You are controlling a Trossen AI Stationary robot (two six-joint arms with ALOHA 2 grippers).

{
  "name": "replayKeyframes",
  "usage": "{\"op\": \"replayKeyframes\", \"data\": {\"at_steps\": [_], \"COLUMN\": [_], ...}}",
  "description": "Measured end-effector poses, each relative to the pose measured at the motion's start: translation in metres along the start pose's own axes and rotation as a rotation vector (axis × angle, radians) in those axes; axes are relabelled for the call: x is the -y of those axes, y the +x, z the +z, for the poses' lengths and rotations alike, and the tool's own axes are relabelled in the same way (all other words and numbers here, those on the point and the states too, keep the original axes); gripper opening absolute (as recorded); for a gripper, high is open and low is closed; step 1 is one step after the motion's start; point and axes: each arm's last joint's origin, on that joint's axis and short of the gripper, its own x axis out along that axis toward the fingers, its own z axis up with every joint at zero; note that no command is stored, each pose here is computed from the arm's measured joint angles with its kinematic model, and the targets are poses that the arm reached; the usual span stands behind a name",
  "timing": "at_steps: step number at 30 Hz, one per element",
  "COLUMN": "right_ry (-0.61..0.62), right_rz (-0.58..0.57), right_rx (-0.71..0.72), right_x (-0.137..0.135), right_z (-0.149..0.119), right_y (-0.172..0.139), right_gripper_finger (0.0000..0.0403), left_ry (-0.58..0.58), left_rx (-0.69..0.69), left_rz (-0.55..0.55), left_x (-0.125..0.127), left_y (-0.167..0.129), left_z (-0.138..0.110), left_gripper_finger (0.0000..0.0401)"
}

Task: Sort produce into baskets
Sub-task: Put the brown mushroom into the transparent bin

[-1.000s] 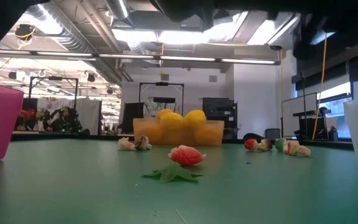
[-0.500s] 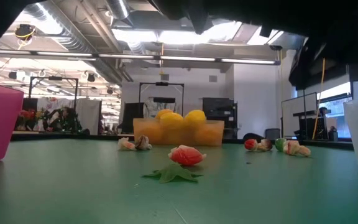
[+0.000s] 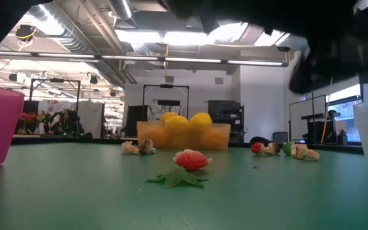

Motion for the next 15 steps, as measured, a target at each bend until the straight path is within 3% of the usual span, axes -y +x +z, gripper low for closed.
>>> {"op": "replayKeyframes", "data": {"at_steps": [6,11,15], "right_ry": [0.001,0.002,0.004], "right_rz": [0.000,0.001,0.002], "right_rx": [0.001,0.001,0.002], "right_x": [0.000,0.000,0.000], "right_z": [0.000,0.000,0.000], "right_y": [0.000,0.000,0.000], "right_gripper_finger": [0.0374,0.0374,0.0374], "left_ry": [0.057,0.156,0.146], "left_rx": [0.040,0.090,0.149], "left_rz": [0.006,0.009,0.024], "left_x": [0.019,0.032,0.033], "left_y": [-0.040,-0.072,-0.083], "left_z": [0.061,0.099,0.115], "left_gripper_finger": [0.0214,0.0198,0.0194]}}
